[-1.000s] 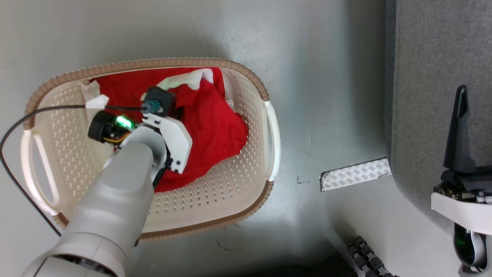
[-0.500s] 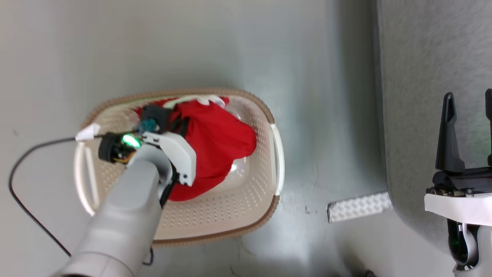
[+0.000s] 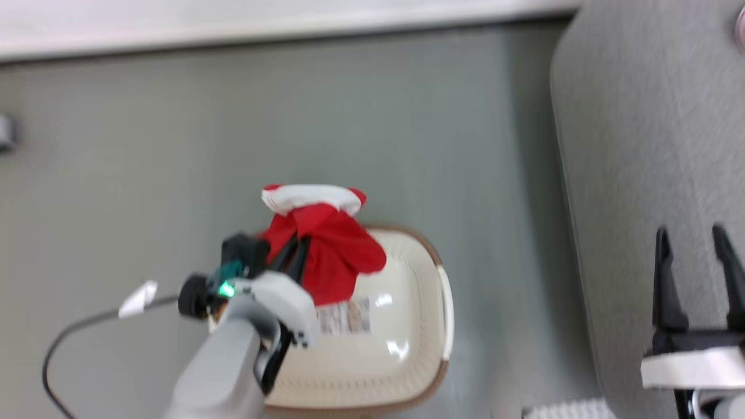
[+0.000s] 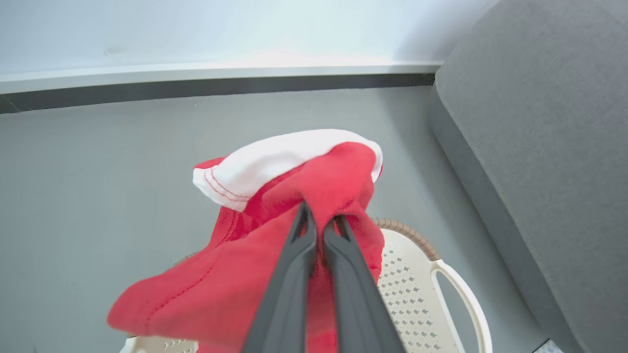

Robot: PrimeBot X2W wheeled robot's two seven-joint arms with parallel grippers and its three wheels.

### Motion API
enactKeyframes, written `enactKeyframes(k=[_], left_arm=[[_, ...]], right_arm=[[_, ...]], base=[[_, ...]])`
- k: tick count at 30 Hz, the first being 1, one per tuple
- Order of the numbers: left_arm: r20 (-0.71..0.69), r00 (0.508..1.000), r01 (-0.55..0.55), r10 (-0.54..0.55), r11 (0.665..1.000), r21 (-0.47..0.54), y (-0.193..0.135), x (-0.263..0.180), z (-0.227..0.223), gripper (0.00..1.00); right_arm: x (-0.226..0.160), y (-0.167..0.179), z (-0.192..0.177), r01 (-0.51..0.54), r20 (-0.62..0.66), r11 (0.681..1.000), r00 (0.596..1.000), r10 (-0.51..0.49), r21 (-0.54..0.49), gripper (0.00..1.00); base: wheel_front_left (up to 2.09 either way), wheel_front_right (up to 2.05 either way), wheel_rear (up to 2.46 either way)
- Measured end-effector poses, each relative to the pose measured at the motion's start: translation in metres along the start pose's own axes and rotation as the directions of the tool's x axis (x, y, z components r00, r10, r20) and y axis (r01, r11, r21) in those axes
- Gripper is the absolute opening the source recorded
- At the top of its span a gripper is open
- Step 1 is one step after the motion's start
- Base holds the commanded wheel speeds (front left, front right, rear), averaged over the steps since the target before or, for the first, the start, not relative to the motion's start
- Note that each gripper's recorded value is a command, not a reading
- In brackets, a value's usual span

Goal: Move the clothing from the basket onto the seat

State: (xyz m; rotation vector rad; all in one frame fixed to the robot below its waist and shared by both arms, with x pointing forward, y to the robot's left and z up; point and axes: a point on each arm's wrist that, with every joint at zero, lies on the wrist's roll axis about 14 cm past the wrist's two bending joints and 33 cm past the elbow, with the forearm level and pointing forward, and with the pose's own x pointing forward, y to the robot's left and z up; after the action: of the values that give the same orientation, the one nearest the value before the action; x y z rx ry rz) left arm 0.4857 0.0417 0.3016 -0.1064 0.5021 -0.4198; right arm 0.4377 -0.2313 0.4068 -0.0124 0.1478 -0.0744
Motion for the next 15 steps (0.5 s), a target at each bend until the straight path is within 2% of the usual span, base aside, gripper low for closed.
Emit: enactKeyframes(k=[6, 15], left_arm=[[0.159, 0.985, -0.067, 0.068, 0.998, -0.013, 0.000, -0.058, 0.047, 0.00], [0.372, 0.920, -0.141, 0.122, 0.990, 0.024, 0.002, -0.143, 0.100, 0.00]], right_arm=[[-0.027, 0.009, 0.025, -0.027, 0.047, 0.999, 0.999, 0.026, 0.023, 1.00], [-0.063, 0.028, 0.057, -0.091, 0.129, 0.996, 0.988, 0.087, 0.025, 1.00]], base=[[0.00, 0.00, 0.00], [0.00, 0.00, 0.00]])
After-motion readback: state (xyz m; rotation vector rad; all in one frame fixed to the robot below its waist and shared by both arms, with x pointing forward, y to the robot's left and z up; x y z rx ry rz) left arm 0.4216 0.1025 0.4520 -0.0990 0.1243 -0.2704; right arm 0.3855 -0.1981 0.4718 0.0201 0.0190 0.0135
